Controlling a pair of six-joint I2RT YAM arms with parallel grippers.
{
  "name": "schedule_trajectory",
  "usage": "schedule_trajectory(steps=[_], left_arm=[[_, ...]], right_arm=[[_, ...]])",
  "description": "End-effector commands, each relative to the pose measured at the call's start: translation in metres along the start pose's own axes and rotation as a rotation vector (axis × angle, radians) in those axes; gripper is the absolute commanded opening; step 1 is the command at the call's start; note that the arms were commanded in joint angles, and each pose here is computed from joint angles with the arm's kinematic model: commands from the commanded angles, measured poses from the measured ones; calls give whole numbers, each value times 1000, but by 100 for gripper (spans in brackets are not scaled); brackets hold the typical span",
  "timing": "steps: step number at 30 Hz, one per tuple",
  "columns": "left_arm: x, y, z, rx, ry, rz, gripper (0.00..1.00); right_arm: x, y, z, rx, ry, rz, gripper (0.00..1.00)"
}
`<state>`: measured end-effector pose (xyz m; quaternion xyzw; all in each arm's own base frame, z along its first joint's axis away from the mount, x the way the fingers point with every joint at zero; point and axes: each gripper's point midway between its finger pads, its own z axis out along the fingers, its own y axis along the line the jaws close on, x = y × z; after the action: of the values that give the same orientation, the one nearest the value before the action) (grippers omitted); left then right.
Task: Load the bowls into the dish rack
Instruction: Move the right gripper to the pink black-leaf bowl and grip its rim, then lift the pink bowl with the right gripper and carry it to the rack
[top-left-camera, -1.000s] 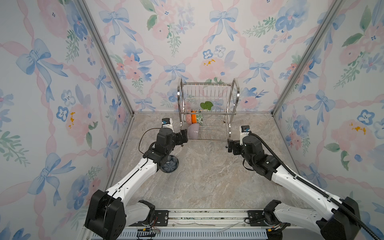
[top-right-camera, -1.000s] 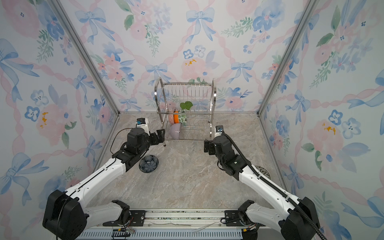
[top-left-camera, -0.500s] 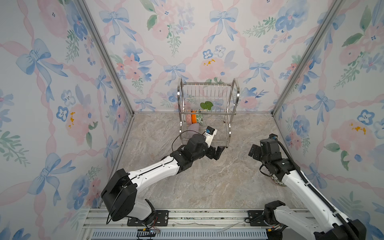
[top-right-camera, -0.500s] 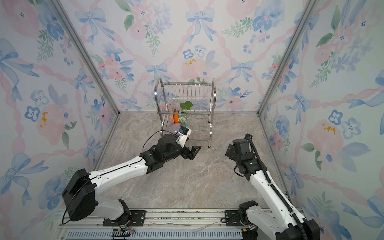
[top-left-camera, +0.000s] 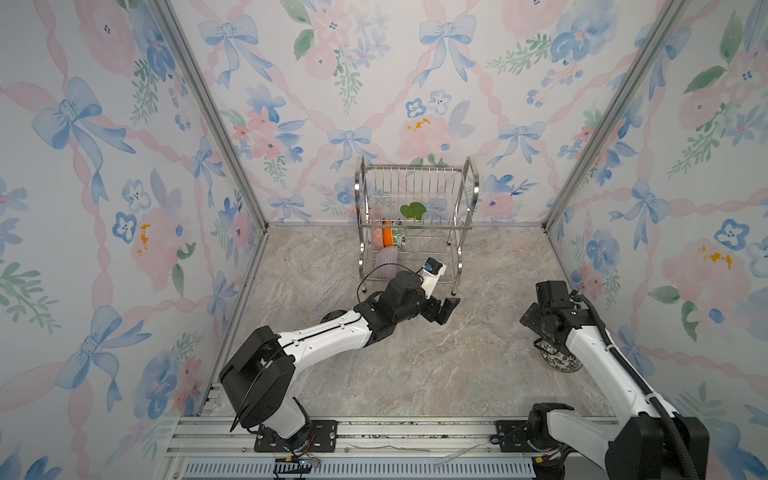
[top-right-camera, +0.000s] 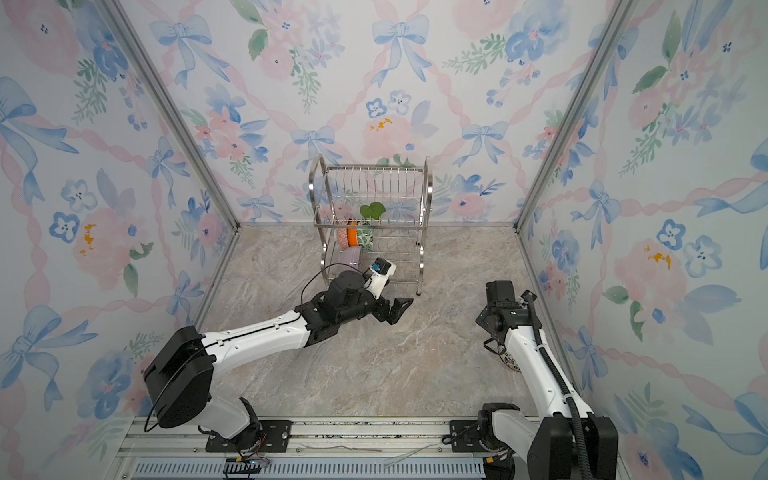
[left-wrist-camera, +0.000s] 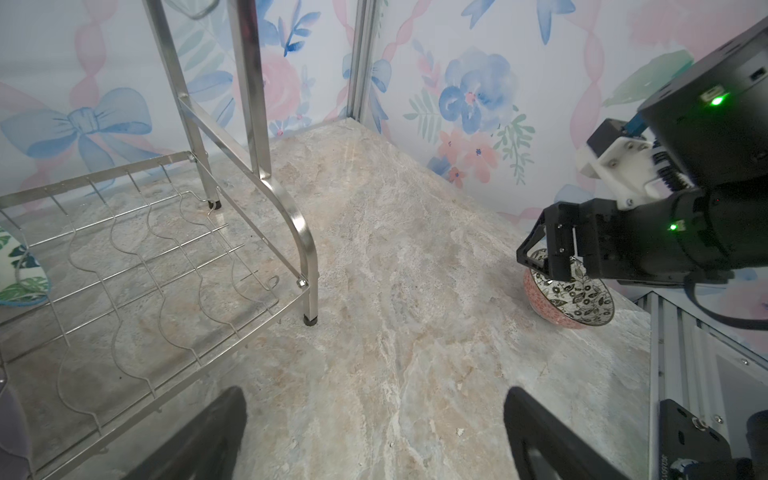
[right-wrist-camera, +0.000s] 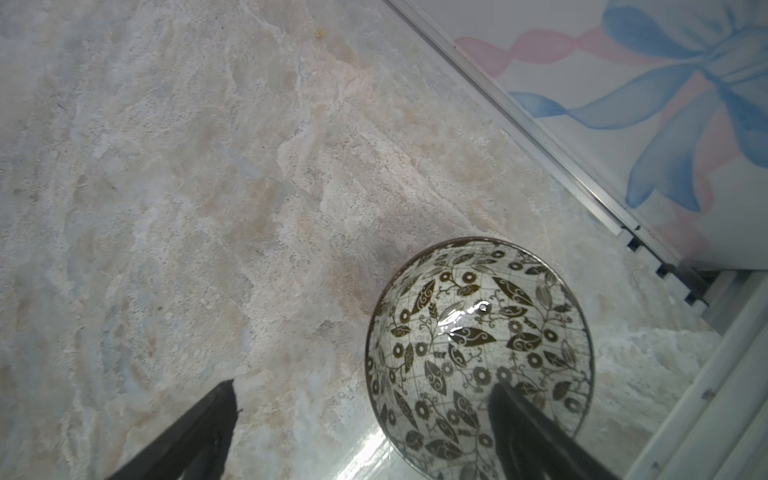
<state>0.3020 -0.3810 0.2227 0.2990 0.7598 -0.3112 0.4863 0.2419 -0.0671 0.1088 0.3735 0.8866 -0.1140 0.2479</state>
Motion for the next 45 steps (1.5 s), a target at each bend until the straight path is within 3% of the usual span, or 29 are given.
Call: schedule_trajectory(steps=[1,14,33,41,45], left_arm=[[6,-6,8,15,0,42,98],[14,7,-3,-78,2,119,98],[23,21,-8,-152,18,120,98],[22,27,-14,-186,12,122,98],[18,41,-21,-238,-3,96,98]], right_arm=[[18,-3,10,-21,80,-23,97],[33,19,44,-124,148,-59,98],[48,28,58,-167,190,-65,42],[46,35,54,-211,176,-70,13],[41,44,46,-247,152,-86,5]])
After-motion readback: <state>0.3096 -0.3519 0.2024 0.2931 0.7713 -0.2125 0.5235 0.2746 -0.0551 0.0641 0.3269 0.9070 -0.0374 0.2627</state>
